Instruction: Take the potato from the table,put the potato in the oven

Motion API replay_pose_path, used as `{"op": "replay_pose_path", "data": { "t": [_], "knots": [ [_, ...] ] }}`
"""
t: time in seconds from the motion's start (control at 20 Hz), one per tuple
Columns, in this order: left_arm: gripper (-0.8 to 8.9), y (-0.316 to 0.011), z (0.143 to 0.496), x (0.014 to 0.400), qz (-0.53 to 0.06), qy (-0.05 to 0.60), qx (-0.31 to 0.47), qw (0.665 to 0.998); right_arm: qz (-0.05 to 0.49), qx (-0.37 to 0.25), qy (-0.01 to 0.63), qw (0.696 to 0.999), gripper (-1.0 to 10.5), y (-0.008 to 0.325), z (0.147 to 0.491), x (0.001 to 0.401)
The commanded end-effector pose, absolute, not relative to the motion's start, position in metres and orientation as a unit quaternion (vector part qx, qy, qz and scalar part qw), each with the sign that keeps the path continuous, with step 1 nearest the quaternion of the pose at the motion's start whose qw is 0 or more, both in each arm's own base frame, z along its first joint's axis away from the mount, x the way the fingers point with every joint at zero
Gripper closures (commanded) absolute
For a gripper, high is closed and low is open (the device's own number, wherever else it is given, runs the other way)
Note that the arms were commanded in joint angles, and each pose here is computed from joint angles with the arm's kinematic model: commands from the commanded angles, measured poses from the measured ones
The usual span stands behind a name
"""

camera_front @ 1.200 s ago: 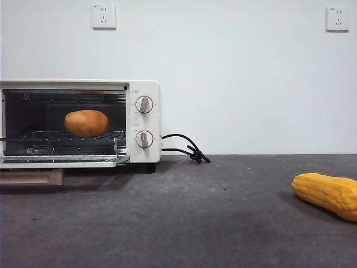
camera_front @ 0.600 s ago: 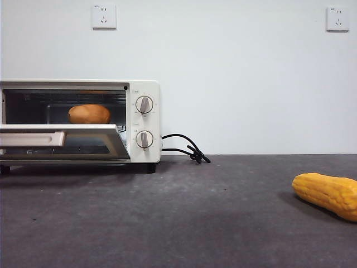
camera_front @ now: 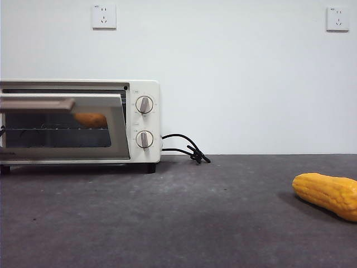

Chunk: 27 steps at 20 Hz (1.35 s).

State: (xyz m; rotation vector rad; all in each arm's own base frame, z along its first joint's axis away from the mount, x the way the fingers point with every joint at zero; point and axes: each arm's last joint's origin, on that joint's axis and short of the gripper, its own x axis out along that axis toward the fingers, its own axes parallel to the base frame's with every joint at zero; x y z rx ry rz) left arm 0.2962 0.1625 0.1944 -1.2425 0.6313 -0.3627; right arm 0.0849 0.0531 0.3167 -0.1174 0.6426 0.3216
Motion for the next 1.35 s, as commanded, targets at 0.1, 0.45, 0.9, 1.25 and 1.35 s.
{"op": "replay_pose_path", "data": {
  "t": [0.1,0.45,0.9,1.25,1.35],
  "knots": [
    [8.22,0.161,0.217,0.310,-0.180,0.274,-0.549,0.768,0.156,-0.050,0.311,0.936,8.2,0.054,0.315,0.086],
    [8.22,0.143,0.265,0.342,-0.203,0.246,-0.501,0.805,0.153,-0.051,0.310,0.937,8.2,0.054,0.315,0.087],
    [8.22,0.082,0.270,0.357,-0.328,0.311,-0.472,0.757,0.153,-0.051,0.311,0.937,8.2,0.054,0.315,0.087],
    [8.21,0.022,0.314,0.324,-0.408,0.296,-0.346,0.791,0.153,-0.052,0.311,0.937,8.2,0.054,0.315,0.087],
    [8.18,0.013,0.334,0.307,-0.415,0.277,-0.319,0.806,0.153,-0.052,0.311,0.937,8.2,0.054,0.315,0.087]
  ]
}}
